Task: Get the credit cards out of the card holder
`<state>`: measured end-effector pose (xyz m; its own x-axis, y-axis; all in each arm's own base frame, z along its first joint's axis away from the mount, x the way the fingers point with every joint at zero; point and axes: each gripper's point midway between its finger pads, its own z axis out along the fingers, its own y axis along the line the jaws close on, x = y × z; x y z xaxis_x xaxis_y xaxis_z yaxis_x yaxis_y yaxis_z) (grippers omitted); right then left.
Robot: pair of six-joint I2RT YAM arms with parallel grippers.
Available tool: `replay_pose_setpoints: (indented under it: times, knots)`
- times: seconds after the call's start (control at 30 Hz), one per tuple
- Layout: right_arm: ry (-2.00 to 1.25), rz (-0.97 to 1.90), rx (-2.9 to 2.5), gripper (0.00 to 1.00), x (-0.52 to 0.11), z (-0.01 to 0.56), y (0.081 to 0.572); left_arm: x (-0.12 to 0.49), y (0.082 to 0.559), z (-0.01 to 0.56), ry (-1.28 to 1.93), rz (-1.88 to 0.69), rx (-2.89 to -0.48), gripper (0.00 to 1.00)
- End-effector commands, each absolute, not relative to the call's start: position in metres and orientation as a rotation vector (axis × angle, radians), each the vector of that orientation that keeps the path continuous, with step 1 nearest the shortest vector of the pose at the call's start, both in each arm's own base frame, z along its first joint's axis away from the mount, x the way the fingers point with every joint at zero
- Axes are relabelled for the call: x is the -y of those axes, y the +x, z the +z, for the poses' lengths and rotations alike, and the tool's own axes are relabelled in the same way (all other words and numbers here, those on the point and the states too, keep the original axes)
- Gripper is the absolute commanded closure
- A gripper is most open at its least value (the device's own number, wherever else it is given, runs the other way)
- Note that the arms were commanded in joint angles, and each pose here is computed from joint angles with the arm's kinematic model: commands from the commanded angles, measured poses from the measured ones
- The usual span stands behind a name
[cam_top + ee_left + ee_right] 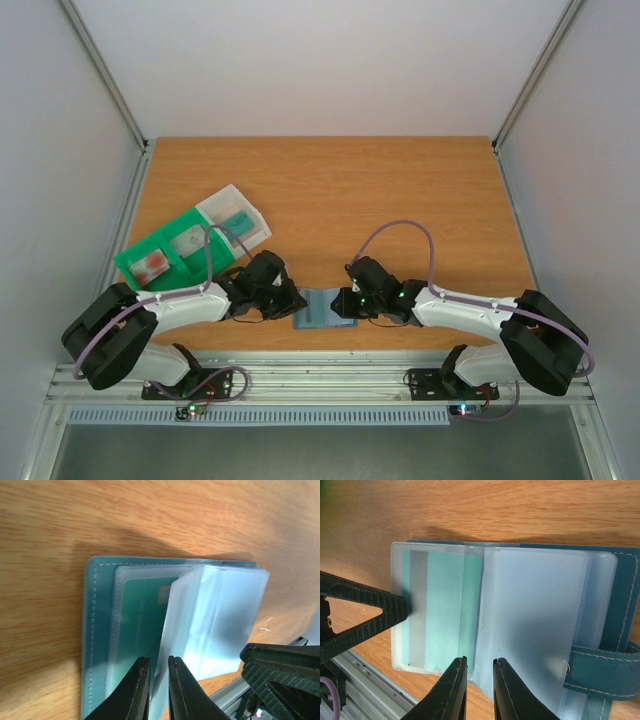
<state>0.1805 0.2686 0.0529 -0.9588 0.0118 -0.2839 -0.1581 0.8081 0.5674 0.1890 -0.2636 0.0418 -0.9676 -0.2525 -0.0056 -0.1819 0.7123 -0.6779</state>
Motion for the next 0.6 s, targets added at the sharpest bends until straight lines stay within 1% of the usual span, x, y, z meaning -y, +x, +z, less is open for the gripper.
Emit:
replay_pose_setpoints:
  times: [0.0, 0.33, 0.43, 0.57]
  knots:
    - [-0.135, 0.868, -2.713, 0.82, -0.268, 0.049, 0.181, 0.266, 0.195, 0.05, -0.314, -1.082, -2.788, 0.88]
    - [-0.13, 0.806, -2.689, 0.82, -0.257, 0.055, 0.184, 0.293, 0.202, 0.071, -0.262, -1.295, -2.708, 0.8]
    - [-0.124, 0.782, -2.678, 0.82, -0.253, 0.058, 0.185, 0.308, 0.201, 0.081, -0.24, -1.395, -2.673, 0.79]
    - [-0.107, 0.728, -2.659, 0.82, -0.243, 0.063, 0.188, 0.331, 0.196, 0.097, -0.144, -1.438, -2.659, 0.78]
